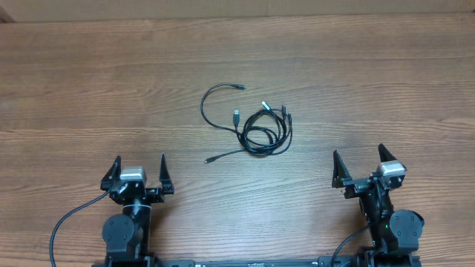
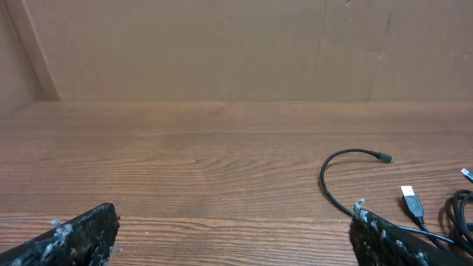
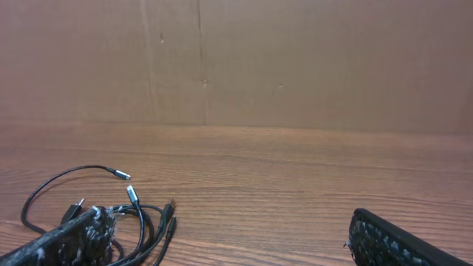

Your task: Untangle cables

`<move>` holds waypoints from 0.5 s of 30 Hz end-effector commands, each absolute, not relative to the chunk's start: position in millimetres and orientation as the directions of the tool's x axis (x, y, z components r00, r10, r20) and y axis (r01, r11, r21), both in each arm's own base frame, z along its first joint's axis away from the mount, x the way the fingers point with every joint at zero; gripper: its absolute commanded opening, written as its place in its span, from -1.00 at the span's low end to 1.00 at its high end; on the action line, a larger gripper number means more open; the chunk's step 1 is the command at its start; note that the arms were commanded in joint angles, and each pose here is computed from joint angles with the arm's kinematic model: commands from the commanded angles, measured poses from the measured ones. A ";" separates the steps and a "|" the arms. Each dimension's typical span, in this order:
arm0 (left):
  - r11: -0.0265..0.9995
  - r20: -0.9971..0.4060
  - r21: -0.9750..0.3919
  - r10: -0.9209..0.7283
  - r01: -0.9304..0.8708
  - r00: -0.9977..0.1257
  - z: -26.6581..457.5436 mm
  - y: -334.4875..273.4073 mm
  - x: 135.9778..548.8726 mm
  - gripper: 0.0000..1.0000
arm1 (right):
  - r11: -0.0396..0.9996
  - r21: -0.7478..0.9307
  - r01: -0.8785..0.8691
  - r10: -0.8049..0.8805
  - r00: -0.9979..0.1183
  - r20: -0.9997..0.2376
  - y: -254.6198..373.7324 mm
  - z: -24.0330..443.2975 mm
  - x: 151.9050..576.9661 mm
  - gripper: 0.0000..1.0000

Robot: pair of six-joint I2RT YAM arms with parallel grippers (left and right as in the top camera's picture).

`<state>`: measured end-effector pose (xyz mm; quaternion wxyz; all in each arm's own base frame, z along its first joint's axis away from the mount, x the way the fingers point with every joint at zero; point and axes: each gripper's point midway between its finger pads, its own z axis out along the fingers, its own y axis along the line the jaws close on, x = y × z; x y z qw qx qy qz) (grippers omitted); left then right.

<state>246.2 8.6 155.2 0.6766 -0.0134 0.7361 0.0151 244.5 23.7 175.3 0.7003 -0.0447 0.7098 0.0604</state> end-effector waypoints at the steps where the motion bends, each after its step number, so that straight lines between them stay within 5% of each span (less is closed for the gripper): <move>1: 0.999 -0.997 -0.007 -0.010 -0.036 -0.077 155.7 8.6 246.0 0.99 | 0.987 0.022 -0.157 0.020 -0.013 -1.000 25.6 173.1 244.4 1.00; 15: 0.999 -0.997 -0.007 -0.010 -0.037 -0.077 155.7 8.7 246.0 0.99 | 0.987 0.022 -0.157 0.020 -0.013 -1.000 25.6 173.1 244.4 0.99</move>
